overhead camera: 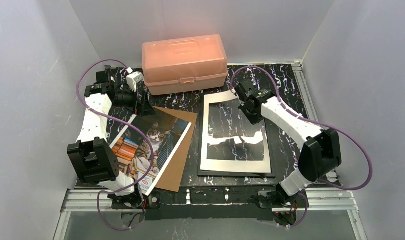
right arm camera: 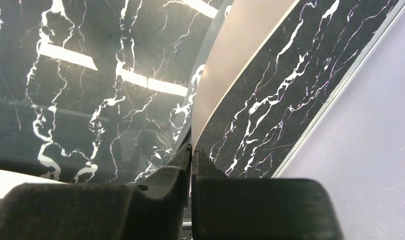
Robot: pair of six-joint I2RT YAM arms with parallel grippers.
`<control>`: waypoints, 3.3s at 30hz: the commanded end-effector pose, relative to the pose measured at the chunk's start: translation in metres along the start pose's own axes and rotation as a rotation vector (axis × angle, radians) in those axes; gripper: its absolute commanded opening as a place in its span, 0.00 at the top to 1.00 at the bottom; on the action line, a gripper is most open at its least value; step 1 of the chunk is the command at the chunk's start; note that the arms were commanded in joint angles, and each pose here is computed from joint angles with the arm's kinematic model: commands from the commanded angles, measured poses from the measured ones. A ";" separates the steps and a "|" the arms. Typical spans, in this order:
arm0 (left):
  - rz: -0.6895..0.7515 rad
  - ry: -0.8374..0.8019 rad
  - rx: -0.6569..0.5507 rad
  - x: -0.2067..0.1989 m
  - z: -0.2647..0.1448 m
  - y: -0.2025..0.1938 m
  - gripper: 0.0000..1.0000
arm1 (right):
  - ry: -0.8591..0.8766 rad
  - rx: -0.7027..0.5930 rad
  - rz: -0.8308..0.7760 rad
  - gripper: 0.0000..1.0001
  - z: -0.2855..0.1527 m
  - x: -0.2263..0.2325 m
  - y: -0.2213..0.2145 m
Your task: Put the photo into the frame
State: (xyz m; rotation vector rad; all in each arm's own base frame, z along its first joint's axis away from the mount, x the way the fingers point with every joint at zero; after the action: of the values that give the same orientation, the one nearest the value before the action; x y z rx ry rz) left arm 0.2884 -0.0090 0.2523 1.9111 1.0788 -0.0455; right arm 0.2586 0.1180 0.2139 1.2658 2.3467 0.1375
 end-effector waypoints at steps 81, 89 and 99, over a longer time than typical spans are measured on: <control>0.003 -0.068 -0.014 -0.012 0.000 -0.005 0.02 | -0.138 0.055 0.136 0.01 0.043 -0.011 0.010; -0.012 -0.065 -0.004 -0.008 0.002 -0.006 0.02 | -0.070 -0.295 0.338 0.05 0.032 -0.016 0.086; -0.038 -0.052 0.015 0.003 0.009 -0.007 0.02 | 0.129 -0.545 0.508 0.54 0.081 0.021 0.179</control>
State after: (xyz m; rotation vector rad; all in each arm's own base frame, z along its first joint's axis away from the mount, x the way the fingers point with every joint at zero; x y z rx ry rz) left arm 0.2875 -0.0111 0.2444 1.8996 1.0697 -0.0939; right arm 0.3960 0.1914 0.1963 1.5269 1.9124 0.7307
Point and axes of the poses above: each gripper's point midway between its finger pads, its own z axis out along the fingers, its own x axis along the line the jaws close on, y = z × x, the point moved 8 cm from there along -z, back along the fingers
